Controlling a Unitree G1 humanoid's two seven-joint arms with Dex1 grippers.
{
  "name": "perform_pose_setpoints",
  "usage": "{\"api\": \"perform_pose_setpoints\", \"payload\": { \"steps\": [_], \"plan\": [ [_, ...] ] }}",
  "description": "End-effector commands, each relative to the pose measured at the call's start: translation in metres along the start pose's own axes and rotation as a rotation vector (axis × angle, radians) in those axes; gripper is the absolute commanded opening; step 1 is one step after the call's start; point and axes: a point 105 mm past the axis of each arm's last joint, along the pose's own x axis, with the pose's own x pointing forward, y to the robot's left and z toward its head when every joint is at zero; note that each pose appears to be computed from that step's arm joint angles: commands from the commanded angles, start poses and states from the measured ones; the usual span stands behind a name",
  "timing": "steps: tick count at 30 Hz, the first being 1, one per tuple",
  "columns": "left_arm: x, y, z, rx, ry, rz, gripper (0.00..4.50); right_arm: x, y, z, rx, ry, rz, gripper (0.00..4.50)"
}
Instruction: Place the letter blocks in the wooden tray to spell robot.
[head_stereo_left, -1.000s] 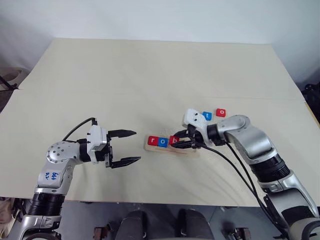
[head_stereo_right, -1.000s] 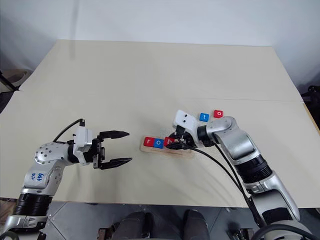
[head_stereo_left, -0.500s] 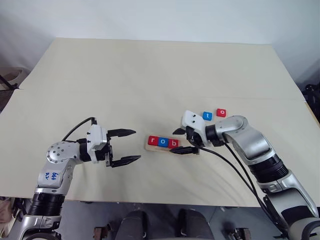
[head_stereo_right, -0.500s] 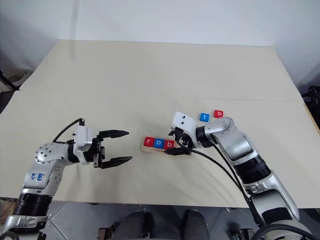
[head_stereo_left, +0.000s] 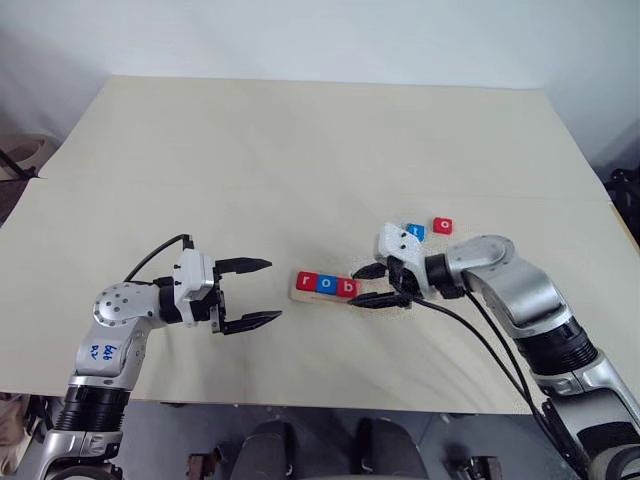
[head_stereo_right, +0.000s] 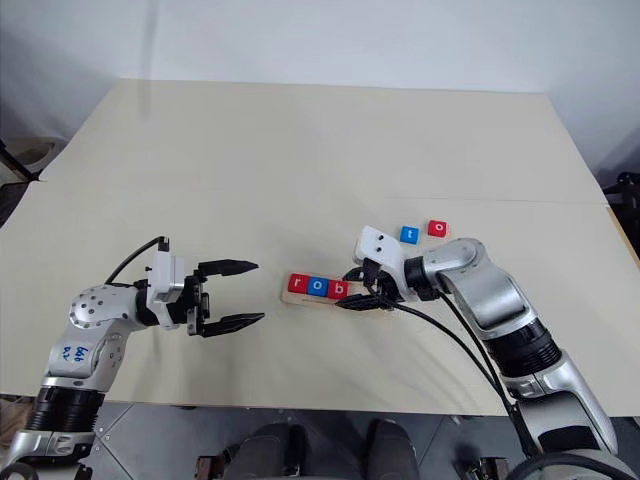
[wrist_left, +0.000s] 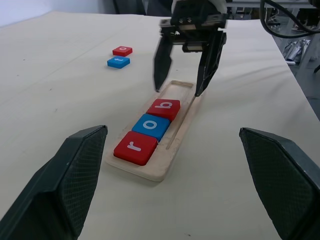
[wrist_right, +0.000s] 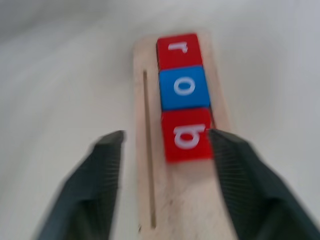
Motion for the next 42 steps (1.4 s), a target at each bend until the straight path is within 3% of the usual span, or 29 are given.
{"api": "perform_pose_setpoints", "payload": {
  "steps": [1,5,17,22,24,28,33,38,42],
  "plan": [
    [0.000,0.003,0.010,0.046,-0.015,0.000,4.50,-0.002,0.004,0.000,-0.015,-0.006,-0.005,1.42],
    [0.000,0.003,0.010,0.046,-0.013,0.000,4.50,0.002,0.006,-0.005,-0.007,0.001,-0.001,0.02],
    [-0.001,0.004,0.011,0.046,-0.011,0.008,4.50,0.005,0.003,-0.003,-0.006,-0.012,-0.006,0.02],
    [-0.001,0.002,0.011,0.045,-0.015,0.012,4.50,-0.025,0.001,0.000,-0.018,-0.069,-0.053,0.02],
    [-0.001,0.002,0.010,0.042,-0.016,0.013,4.50,-0.046,-0.010,-0.007,-0.012,-0.103,-0.172,0.02],
    [0.000,0.003,0.007,0.033,-0.018,0.014,4.50,-0.085,-0.015,-0.030,0.019,-0.155,-0.342,0.89],
    [0.003,0.007,0.004,0.021,-0.019,0.014,4.50,-0.127,-0.011,-0.048,-0.053,-0.287,-0.568,2.64],
    [0.007,0.014,0.003,0.016,-0.025,0.010,4.50,-0.165,0.006,-0.102,0.053,-0.273,-0.765,4.34],
    [0.008,0.016,0.002,0.020,-0.028,0.002,4.50,-0.172,0.014,-0.116,0.088,-0.272,-0.821,4.46]
  ]
}}
